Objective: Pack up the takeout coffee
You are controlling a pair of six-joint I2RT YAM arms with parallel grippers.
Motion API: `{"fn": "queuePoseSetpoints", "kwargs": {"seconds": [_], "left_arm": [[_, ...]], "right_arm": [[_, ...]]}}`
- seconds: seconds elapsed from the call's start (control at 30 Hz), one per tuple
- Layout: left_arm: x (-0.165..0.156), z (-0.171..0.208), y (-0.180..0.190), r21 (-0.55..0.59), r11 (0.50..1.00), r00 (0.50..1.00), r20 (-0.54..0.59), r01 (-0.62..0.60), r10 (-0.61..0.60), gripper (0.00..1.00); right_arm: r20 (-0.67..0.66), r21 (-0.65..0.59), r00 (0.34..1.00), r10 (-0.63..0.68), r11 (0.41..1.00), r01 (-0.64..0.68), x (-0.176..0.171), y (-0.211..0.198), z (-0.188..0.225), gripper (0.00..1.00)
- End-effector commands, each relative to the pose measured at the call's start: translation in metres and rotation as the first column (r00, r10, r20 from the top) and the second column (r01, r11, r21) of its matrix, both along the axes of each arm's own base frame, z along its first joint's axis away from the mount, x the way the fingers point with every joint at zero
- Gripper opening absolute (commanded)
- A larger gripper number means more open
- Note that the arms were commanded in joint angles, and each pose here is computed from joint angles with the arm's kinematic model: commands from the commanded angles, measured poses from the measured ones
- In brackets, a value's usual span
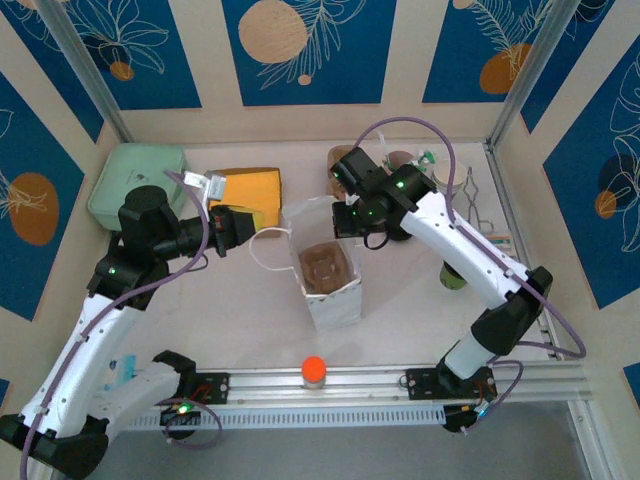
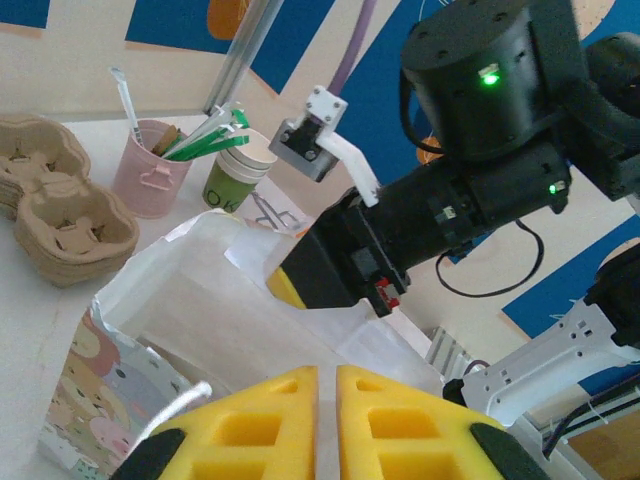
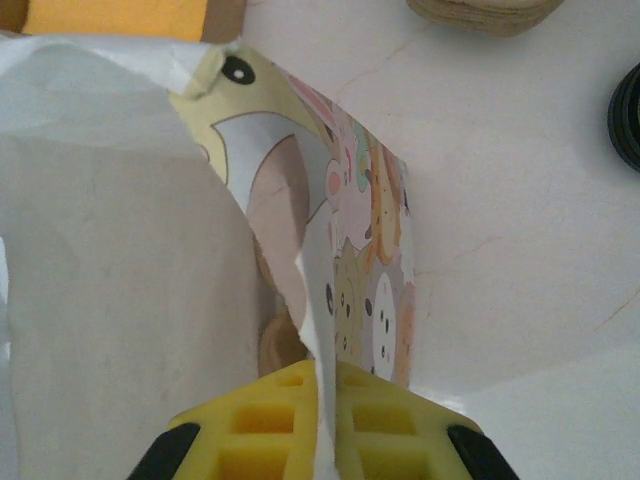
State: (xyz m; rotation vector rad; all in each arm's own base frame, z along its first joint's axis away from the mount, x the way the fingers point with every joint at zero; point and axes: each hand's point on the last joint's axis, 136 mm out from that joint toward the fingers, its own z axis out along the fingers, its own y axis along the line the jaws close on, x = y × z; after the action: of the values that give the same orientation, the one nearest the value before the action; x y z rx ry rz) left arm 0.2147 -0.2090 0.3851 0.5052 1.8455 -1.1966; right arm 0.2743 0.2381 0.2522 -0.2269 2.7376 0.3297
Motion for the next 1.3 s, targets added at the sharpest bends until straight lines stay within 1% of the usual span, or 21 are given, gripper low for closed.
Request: {"fn": "queuePoseSetpoints", "kwargs": {"seconds": [0.0, 0.13, 0.27, 0.3, 0.33, 0.47, 0.5, 0.57, 0.63, 0.83, 0.87, 0.97, 1.07, 1.13, 1.27], "left_arm": [[-0.001, 0.014, -0.002, -0.02, 1.0, 0.999, 0.045, 0.004, -0.003, 0.13], [-0.001, 0.015, -0.001, -0.018, 1.0, 0.999, 0.049, 0.002, -0.001, 0.13], [-0.001, 0.016, -0.001, -0.018, 1.0, 0.999, 0.051, 0.003, -0.002, 0.13], [-0.001, 0.016, -0.001, -0.018, 1.0, 0.999, 0.051, 0.002, -0.001, 0.14], [-0.001, 0.016, -0.001, -0.019, 1.0, 0.999, 0.052, 0.002, -0.001, 0.14], [-0.001, 0.015, 0.0, -0.008, 1.0, 0.999, 0.054, -0.005, 0.005, 0.13], [-0.001, 0.013, 0.001, -0.002, 1.0, 0.999, 0.052, -0.008, 0.008, 0.14], [-0.001, 0.012, 0.001, 0.002, 1.0, 0.999, 0.051, -0.009, 0.008, 0.14], [-0.001, 0.011, 0.001, 0.003, 1.0, 0.999, 0.053, -0.009, 0.009, 0.14], [-0.002, 0.01, 0.002, 0.011, 1.0, 0.998, 0.061, -0.011, 0.01, 0.14], [-0.002, 0.009, 0.002, 0.013, 1.0, 0.998, 0.063, -0.009, 0.009, 0.14], [-0.002, 0.007, 0.002, 0.018, 1.0, 0.998, 0.069, -0.012, 0.011, 0.15], [-0.003, 0.005, 0.003, 0.021, 1.0, 0.997, 0.071, -0.012, 0.011, 0.15], [-0.004, 0.005, 0.002, 0.02, 1.0, 0.997, 0.072, -0.009, 0.007, 0.15], [-0.005, 0.005, 0.002, 0.016, 1.0, 0.997, 0.081, -0.004, 0.003, 0.15]], "right_arm": [[-0.036, -0.008, 0.999, 0.012, 1.0, -0.012, 0.002, -0.002, -0.01, 0.0], [-0.025, -0.015, 1.0, 0.01, 1.0, -0.01, 0.007, -0.003, -0.01, 0.02], [-0.001, -0.023, 1.0, 0.015, 1.0, -0.015, 0.015, -0.001, -0.001, 0.03], [0.003, -0.028, 1.0, 0.016, 0.999, -0.016, 0.016, -0.001, 0.001, 0.05], [0.002, -0.031, 1.0, 0.017, 0.999, -0.017, 0.018, -0.001, 0.001, 0.09], [-0.001, -0.074, 1.0, 0.014, 0.997, -0.014, 0.016, -0.002, 0.004, 0.54], [0.006, -0.088, 1.0, 0.011, 0.996, -0.011, 0.015, -0.004, 0.006, 0.63], [0.017, -0.101, 1.0, 0.003, 0.995, -0.001, 0.012, -0.007, 0.011, 0.73], [0.035, -0.108, 0.999, -0.007, 0.994, 0.011, 0.009, -0.011, 0.02, 0.82], [0.117, -0.123, 0.993, -0.023, 0.992, 0.037, -0.003, -0.031, 0.061, 0.91], [0.13, -0.119, 0.991, -0.021, 0.992, 0.037, -0.006, -0.035, 0.069, 1.0], [0.169, -0.108, 0.985, -0.018, 0.993, 0.037, -0.013, -0.047, 0.087, 0.99], [0.198, -0.132, 0.98, -0.035, 0.989, 0.062, -0.018, -0.067, 0.095, 0.99], [0.195, -0.153, 0.978, -0.069, 0.983, 0.099, -0.021, -0.087, 0.094, 0.99], [0.162, -0.161, 0.969, -0.186, 0.964, 0.212, -0.024, -0.13, 0.076, 0.99]]}}
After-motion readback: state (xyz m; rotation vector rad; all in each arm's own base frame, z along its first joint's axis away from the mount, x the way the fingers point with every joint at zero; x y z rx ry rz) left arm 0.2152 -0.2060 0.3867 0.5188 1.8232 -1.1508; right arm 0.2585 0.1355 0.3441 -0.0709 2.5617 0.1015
